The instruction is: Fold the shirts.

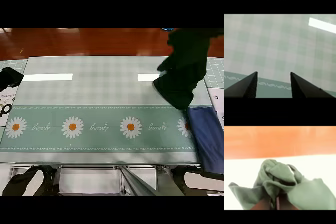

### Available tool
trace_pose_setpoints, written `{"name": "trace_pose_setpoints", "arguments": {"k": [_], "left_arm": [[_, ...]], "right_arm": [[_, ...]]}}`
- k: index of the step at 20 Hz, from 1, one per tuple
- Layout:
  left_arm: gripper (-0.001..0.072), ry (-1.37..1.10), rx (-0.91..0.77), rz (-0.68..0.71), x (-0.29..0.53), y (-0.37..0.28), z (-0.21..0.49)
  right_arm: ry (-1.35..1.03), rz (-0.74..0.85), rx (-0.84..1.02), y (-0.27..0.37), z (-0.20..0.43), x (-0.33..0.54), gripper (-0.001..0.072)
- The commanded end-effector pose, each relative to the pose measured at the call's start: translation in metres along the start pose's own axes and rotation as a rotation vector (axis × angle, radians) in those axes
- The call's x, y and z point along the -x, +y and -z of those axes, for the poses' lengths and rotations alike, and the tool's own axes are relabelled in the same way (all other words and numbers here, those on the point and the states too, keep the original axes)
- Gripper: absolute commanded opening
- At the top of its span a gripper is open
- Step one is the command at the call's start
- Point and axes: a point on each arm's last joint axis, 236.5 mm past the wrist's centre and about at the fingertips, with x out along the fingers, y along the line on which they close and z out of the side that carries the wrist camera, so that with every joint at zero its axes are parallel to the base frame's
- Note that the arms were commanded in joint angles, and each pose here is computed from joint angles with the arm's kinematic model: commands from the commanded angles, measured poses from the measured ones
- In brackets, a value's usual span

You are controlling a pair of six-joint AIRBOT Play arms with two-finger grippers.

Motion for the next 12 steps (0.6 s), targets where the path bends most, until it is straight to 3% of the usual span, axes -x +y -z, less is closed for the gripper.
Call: {"name": "trace_pose_setpoints", "arguments": {"k": [1, 6, 12], "left_arm": [[0.0505, -0.051, -0.015, 0.007, 0.034, -0.007, 0.005], [0.0505, -0.004, 0.028, 0.056, 0.030, -0.014, 0.055], [0.0505, 0.044, 0.058, 0.070, 0.017, -0.013, 0.079]], "right_arm": [[-0.212, -0.076, 0.099, 0.057, -0.064, 0.091, 0.0025], [-0.397, -0.206, 0.180, 0.128, -0.093, 0.173, 0.0025], [-0.375, -0.458, 0.269, 0.234, -0.060, 0.202, 0.0025]]}}
